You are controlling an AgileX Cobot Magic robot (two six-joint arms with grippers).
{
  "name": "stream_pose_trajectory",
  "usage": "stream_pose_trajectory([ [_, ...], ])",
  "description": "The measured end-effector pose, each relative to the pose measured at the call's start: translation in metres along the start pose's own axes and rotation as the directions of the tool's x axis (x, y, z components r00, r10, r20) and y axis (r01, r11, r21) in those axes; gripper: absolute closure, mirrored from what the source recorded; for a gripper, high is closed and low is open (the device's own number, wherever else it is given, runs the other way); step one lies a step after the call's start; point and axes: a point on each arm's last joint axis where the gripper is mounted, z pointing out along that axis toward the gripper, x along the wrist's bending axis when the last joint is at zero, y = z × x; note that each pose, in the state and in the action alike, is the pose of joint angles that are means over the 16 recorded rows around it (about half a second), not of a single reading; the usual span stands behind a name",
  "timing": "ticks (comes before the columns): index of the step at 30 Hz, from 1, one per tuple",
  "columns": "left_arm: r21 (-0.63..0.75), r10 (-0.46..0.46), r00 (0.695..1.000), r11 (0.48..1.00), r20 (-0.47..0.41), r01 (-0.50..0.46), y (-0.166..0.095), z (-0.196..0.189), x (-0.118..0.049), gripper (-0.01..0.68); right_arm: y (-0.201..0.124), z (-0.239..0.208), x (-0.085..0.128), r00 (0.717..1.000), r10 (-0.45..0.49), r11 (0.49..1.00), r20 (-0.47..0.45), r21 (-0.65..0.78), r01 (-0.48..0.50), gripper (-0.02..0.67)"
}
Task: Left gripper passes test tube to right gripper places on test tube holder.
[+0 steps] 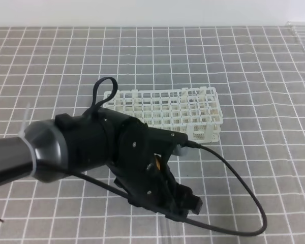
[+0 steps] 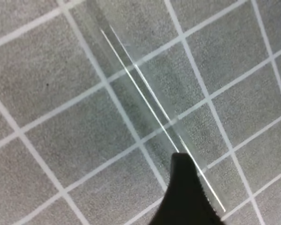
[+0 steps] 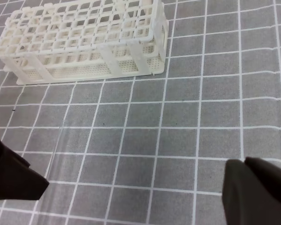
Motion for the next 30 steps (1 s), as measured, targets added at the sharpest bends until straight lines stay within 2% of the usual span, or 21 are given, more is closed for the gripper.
stream_pose_trajectory([
  [5, 0.021, -0.033, 0.999, 0.999, -0.025, 0.034, -0.002, 0.005, -0.002, 0.251, 0.0, 0.0, 0.0, 1.0, 0.0, 1.0, 0.0, -0.001, 0.0, 0.662],
  [13, 0.069, -0.066, 0.992, 0.995, -0.108, 0.073, -0.002, 0.013, -0.008, 0.257, 0.001, 0.0, 0.001, 1.0, 0.009, 1.0, -0.006, -0.007, -0.009, 0.662],
  [20, 0.115, -0.051, 0.983, 0.991, -0.176, 0.072, 0.009, 0.026, -0.012, 0.258, 0.001, 0.0, 0.001, 1.0, 0.017, 1.0, -0.013, -0.011, -0.017, 0.662],
  [30, 0.188, -0.017, 0.97, 0.98, -0.241, 0.064, 0.021, 0.048, -0.01, 0.279, 0.001, 0.0, 0.001, 1.0, 0.02, 1.0, -0.016, -0.011, -0.02, 0.662],
])
